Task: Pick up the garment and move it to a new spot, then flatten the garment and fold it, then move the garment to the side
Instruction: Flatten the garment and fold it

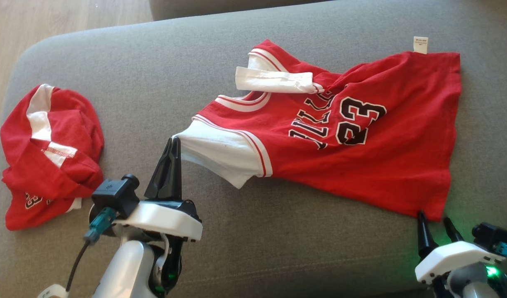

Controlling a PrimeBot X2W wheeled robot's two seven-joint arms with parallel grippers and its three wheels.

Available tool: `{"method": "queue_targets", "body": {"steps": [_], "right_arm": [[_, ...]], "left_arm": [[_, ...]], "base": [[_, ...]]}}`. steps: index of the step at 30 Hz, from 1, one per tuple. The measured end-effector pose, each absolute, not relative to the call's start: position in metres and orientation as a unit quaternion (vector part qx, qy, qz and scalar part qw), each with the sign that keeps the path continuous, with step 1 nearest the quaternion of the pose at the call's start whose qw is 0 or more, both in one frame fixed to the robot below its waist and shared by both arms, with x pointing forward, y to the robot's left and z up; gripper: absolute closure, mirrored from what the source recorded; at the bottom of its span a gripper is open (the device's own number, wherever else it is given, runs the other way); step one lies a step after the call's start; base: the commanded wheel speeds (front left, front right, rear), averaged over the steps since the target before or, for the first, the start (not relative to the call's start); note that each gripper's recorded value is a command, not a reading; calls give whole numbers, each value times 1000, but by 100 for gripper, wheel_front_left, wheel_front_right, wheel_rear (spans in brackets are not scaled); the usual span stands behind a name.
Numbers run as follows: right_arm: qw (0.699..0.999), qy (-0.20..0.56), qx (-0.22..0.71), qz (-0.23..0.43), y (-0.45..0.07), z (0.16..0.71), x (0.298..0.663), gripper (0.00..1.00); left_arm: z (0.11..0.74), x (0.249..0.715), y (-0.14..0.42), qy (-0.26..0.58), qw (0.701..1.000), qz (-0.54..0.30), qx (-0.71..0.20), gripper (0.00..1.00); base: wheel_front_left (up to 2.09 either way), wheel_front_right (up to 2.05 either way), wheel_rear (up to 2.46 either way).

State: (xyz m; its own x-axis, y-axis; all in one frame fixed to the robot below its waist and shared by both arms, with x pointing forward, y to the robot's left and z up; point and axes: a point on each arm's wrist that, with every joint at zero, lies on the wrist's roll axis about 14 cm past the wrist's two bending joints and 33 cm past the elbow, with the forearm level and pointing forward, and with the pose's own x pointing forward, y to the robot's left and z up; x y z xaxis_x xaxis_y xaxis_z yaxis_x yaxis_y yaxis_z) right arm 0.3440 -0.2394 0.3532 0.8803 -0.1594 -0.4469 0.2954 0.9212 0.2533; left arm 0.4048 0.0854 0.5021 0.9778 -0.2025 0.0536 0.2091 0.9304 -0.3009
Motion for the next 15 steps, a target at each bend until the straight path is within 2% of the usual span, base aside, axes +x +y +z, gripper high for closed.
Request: {"method": "queue_targets", "body": {"steps": [3, 4, 5, 11, 15], "right_arm": [[956, 217, 158, -115, -237, 351, 348, 0], [956, 218, 158, -114, -236, 351, 349, 55], [957, 215, 157, -112, -235, 352, 351, 100], [967, 203, 131, -81, -223, 361, 358, 100], [982, 148, 103, -55, -217, 397, 373, 100]], "left_arm": [[501, 405, 87, -10, 983, -102, -154, 100], [501, 405, 87, -10, 983, -102, -154, 100], [502, 405, 87, -11, 983, -102, -154, 100], [507, 404, 87, -18, 982, -104, -155, 100], [529, 401, 85, -46, 976, -111, -179, 100]], "base": [[0, 0, 0], [0, 0, 0], [0, 0, 0], [0, 0, 0], [0, 0, 0]]}}
